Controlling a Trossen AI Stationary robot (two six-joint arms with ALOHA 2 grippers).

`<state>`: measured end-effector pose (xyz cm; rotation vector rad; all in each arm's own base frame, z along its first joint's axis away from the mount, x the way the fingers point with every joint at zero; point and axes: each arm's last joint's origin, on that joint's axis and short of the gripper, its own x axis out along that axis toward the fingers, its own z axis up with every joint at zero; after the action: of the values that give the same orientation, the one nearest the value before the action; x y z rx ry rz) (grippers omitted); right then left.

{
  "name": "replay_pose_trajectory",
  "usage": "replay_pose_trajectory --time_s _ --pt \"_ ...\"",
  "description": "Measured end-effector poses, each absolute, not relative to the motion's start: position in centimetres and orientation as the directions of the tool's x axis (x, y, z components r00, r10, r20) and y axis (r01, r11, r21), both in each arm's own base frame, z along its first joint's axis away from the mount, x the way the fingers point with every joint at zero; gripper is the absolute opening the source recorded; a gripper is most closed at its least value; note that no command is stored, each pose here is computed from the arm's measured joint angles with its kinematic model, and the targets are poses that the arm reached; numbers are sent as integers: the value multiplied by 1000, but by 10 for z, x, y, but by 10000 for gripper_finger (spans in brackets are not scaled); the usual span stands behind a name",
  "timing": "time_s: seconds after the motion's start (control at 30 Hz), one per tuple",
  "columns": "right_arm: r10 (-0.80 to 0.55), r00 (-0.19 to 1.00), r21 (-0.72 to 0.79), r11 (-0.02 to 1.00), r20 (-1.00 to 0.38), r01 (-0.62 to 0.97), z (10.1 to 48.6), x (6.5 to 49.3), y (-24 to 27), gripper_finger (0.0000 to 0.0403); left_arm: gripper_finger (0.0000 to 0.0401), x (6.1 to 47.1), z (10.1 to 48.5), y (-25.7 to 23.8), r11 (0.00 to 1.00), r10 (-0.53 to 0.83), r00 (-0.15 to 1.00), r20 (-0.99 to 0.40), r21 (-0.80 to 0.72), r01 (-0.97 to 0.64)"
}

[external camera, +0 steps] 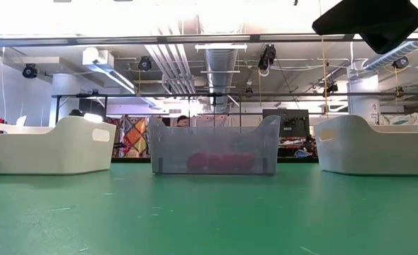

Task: Sort produce into baskets
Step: Put the green chili pepper into the white bin

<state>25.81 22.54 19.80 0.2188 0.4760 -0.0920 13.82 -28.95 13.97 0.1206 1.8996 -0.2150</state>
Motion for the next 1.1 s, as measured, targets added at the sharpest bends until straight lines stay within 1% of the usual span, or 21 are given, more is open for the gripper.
replay_pose_trajectory --time_s 0.07,0.1,0.2,0.3,0.4,0.53,0.67,0.77,0.93,1.03,1.1 --pt "-37 885 187 972 -464 139 198 258 225 233 66 142 144 -287 980 -26 -307 -951 -85 180" --pt "-37 885 187 972 -464 139 198 258 225 233 62 145 146 -285 981 -32 -293 -955 -86 173" --pt "-36 885 187 972 -464 138 198 258 225 233 62 156 160 -275 984 -51 -245 -968 -91 154" --pt "-37 885 187 973 -464 139 198 258 225 233 62 174 181 -259 987 -32 -139 -990 -53 150" --pt "-37 885 187 972 -464 139 198 258 225 233 67 189 203 -231 991 22 -41 -999 16 133" --pt "-36 885 189 972 -464 139 198 258 225 233 71 209 231 -184 991 114 79 -990 119 60" --pt "-28 888 195 972 -460 132 198 257 228 233 73 230 246 -139 987 161 127 -979 159 -28" --pt "-13 889 208 971 -459 121 199 253 232 233 74 242 247 -109 977 210 112 -971 205 -55" --pt "25 887 240 966 -462 98 195 243 244 233 75 235 220 -64 957 267 -66 -961 272 -97" --pt "49 882 263 961 -468 86 186 238 255 233 75 220 199 -43 945 266 -149 -952 288 -156" --pt "59 876 265 961 -478 80 181 234 260 233 77 210 188 -31 923 270 -189 -944 309 -227"
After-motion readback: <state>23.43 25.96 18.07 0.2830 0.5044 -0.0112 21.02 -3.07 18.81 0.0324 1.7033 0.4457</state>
